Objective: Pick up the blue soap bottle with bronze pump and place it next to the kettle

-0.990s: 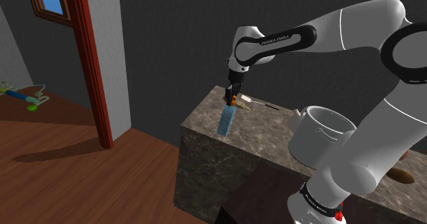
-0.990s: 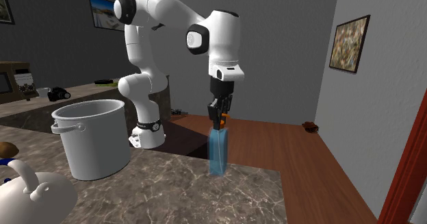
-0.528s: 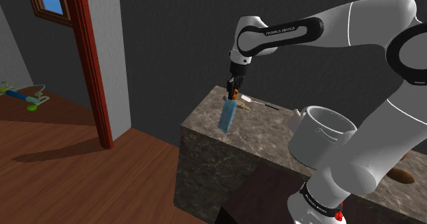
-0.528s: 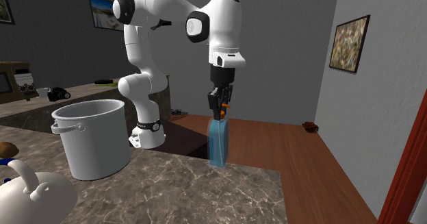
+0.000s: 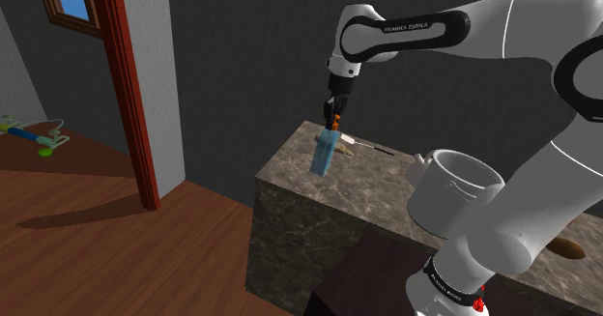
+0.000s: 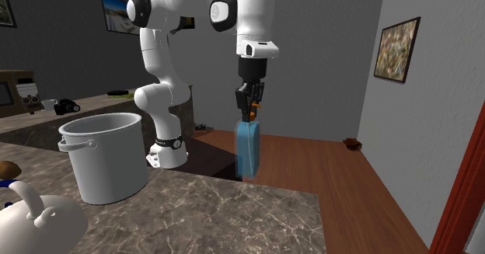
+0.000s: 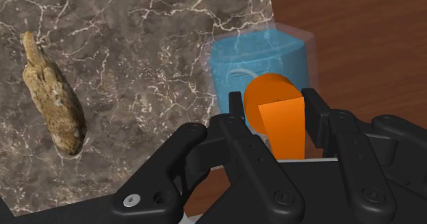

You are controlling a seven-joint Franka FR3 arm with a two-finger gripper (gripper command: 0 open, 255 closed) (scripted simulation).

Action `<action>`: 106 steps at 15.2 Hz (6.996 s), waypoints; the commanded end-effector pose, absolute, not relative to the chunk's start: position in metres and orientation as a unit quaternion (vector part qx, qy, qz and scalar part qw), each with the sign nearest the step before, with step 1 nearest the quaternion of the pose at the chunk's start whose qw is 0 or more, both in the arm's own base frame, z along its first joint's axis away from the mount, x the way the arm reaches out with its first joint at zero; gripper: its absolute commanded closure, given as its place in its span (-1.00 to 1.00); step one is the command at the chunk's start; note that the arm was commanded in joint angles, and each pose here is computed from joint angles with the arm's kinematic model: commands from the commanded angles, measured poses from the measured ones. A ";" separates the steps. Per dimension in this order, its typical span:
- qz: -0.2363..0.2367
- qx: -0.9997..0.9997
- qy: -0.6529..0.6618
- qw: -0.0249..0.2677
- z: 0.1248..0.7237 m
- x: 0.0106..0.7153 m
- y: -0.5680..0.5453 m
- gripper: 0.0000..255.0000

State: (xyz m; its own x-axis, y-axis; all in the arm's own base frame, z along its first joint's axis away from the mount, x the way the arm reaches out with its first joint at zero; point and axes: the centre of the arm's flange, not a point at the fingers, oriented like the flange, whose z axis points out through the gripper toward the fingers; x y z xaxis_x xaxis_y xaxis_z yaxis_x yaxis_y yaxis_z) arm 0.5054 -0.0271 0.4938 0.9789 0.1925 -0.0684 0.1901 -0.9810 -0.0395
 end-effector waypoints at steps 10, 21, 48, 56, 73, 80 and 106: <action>0.036 -0.995 -0.096 0.016 0.552 0.507 -0.028 1.00; 0.036 -0.995 -0.096 0.016 0.610 0.507 -0.028 1.00; 0.036 -0.995 -0.096 0.016 0.709 0.448 -0.116 1.00; 0.036 -0.995 -0.096 0.016 0.710 0.390 -0.204 1.00; 0.036 -0.995 -0.096 0.016 0.669 0.325 -0.301 1.00; 0.036 -0.995 -0.096 0.016 0.632 0.325 -0.301 1.00; 0.036 -0.995 -0.096 0.016 0.494 0.325 -0.301 1.00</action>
